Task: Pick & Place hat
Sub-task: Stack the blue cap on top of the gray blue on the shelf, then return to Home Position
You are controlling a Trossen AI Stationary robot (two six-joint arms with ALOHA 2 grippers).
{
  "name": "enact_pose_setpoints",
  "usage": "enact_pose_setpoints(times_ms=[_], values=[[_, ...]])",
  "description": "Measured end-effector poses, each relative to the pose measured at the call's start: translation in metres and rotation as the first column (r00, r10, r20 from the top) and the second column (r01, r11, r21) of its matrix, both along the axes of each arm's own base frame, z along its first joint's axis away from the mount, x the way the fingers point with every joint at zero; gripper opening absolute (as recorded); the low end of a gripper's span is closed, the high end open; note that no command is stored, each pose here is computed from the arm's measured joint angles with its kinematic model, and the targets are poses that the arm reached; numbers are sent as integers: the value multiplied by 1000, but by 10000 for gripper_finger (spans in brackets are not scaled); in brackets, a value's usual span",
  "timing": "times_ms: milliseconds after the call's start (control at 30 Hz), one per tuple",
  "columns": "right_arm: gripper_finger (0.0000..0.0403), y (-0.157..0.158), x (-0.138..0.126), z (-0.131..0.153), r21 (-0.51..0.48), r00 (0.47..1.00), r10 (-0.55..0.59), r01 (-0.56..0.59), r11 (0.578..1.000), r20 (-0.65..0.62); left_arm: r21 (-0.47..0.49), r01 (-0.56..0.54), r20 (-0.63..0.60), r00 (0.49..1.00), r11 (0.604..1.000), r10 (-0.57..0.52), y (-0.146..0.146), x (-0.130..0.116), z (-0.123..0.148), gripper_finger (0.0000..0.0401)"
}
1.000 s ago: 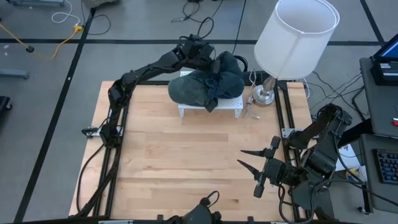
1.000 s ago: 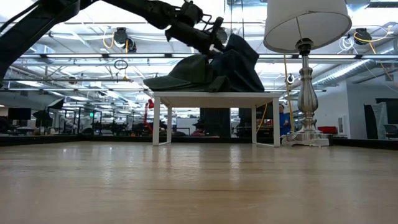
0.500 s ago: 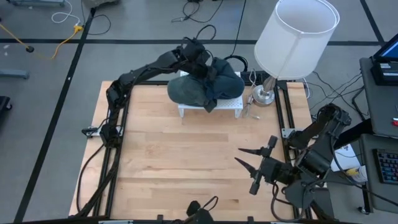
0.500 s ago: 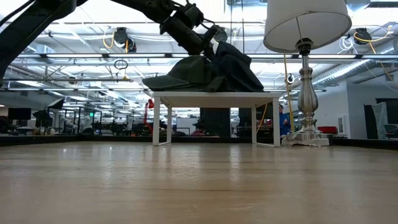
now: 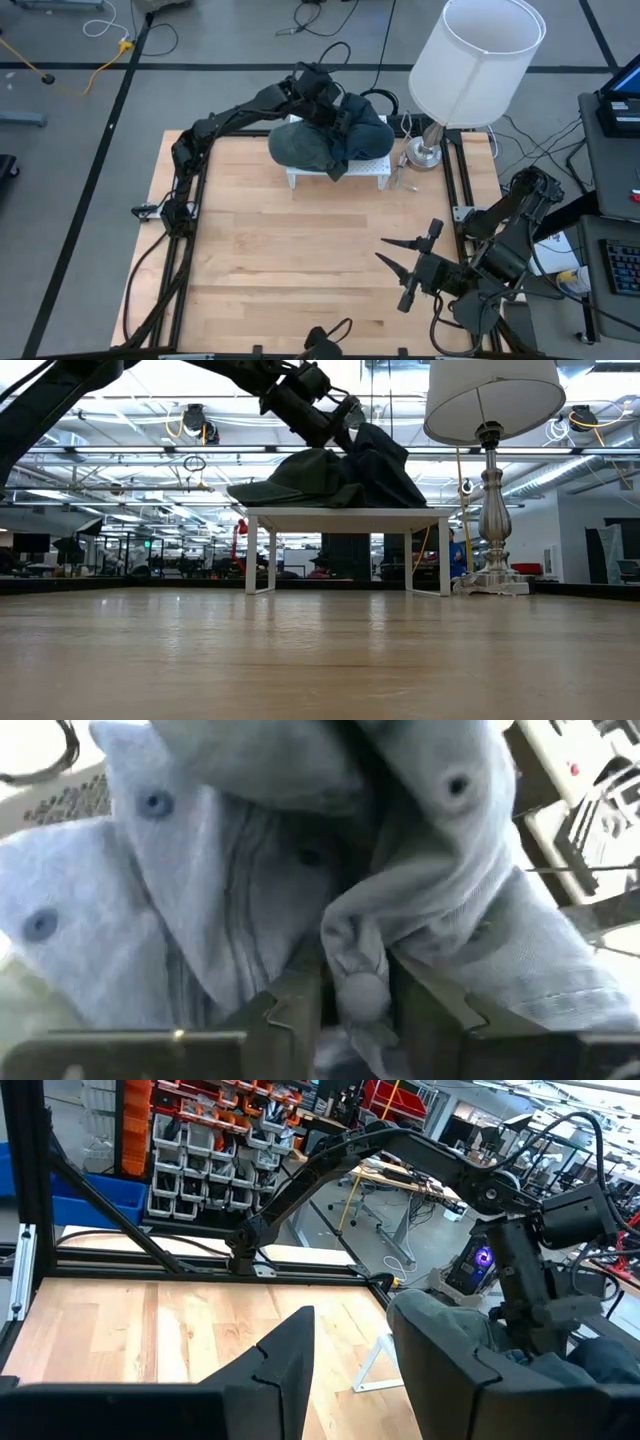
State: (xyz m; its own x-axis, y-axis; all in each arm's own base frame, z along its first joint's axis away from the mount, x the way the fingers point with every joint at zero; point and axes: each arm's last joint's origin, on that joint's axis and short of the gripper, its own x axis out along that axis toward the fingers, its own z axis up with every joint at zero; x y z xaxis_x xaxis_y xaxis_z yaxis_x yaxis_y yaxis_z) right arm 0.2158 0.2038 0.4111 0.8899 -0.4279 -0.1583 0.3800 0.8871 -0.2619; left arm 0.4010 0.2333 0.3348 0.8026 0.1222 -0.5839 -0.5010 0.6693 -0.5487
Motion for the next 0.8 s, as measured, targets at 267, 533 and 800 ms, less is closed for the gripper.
enact_pose_setpoints(times_ms=[267,533,800], values=[[130,0,0,1,6,1000,0,0,1000,5,-47,-97,-5,995,994,97,1,-15,15,148],[130,0,0,1,6,1000,0,0,1000,6,1,-103,31,994,995,103,-6,-32,41,147],[130,-2,1,1,0,1000,-9,9,1000,3,90,-2,-44,999,996,6,-24,-58,62,147]])
